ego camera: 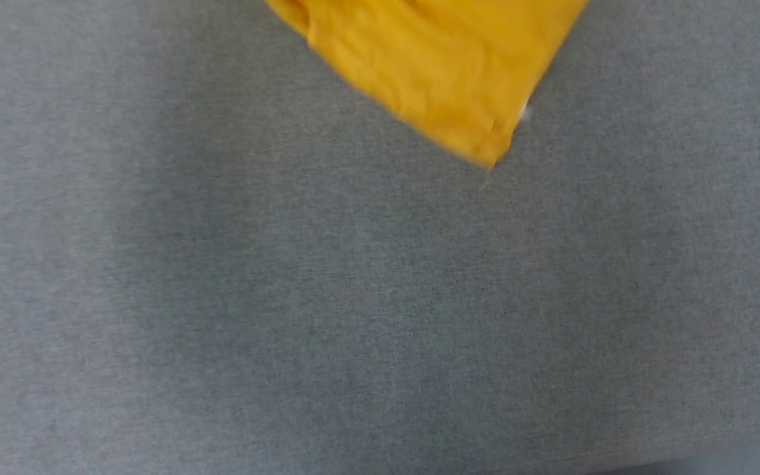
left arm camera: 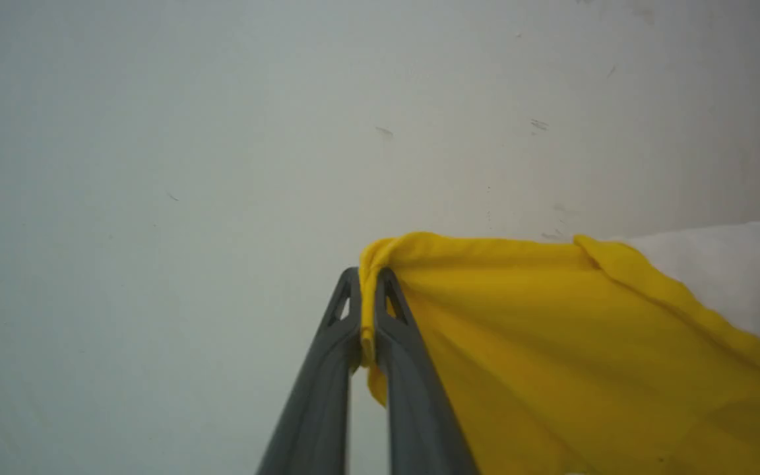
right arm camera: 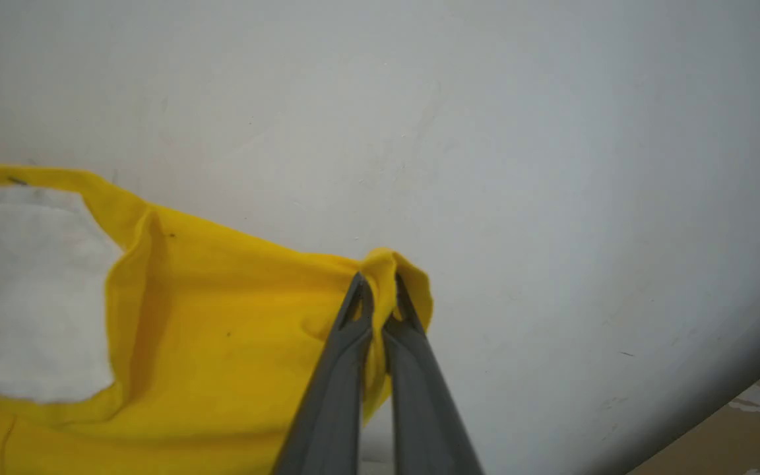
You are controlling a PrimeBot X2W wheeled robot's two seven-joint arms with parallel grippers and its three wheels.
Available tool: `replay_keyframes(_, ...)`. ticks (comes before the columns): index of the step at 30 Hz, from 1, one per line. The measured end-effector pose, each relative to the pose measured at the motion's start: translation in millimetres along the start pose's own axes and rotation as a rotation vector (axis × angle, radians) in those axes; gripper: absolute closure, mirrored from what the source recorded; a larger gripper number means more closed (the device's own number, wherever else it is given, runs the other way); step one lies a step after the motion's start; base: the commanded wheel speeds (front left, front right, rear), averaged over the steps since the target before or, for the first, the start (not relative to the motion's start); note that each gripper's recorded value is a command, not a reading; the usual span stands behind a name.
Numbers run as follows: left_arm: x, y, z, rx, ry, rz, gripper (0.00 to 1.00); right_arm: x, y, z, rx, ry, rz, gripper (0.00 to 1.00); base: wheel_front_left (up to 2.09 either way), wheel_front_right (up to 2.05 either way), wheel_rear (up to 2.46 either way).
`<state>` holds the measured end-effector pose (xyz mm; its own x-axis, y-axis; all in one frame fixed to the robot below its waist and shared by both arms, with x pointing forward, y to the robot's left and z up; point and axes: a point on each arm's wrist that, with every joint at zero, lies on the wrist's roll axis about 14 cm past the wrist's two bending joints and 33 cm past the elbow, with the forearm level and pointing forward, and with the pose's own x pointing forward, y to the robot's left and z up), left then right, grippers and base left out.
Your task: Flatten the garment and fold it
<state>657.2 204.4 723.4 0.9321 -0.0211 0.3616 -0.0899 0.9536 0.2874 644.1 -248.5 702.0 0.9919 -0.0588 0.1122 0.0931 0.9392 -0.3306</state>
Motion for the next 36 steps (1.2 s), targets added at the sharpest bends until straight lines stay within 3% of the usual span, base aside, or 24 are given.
replay_keyframes(9, 39.2, 6.7, 55.9, -0.055, -0.302, 0.104, 1.0, 20.4, -8.6, 85.2, -0.081, -0.333, -0.06, 1.0, 0.0, 0.0, 0.0)
replay_keyframes(13, 45.0, -4.8, 43.7, -0.07, -0.301, 0.088, 1.0, 24.5, -2.1, 86.4, -0.093, -0.37, -0.049, 1.0, 0.0, 0.0, 0.0)
replay_keyframes(17, 39.5, -17.7, 1.0, -0.042, -0.185, 0.046, 1.0, 30.0, 18.5, 47.0, -0.069, -0.281, 0.008, 1.0, 0.0, 0.0, 0.0)
replay_keyframes(24, -14.3, -40.5, -106.1, -0.028, 0.132, -0.053, 1.0, 3.9, 61.3, -66.4, 0.025, -0.025, 0.137, 1.0, 0.0, 0.0, 0.0)
replay_keyframes(30, -113.9, -62.0, -185.7, -0.2, 0.495, -0.108, 1.0, -57.8, 76.4, -145.7, 0.147, 0.206, 0.191, 1.0, 0.0, 0.0, 0.0)
replay_keyframes(36, -225.3, -72.8, -209.4, -0.329, 0.758, -0.153, 1.0, -138.7, 77.4, -191.2, 0.276, 0.379, 0.2, 1.0, 0.0, 0.0, 0.0)
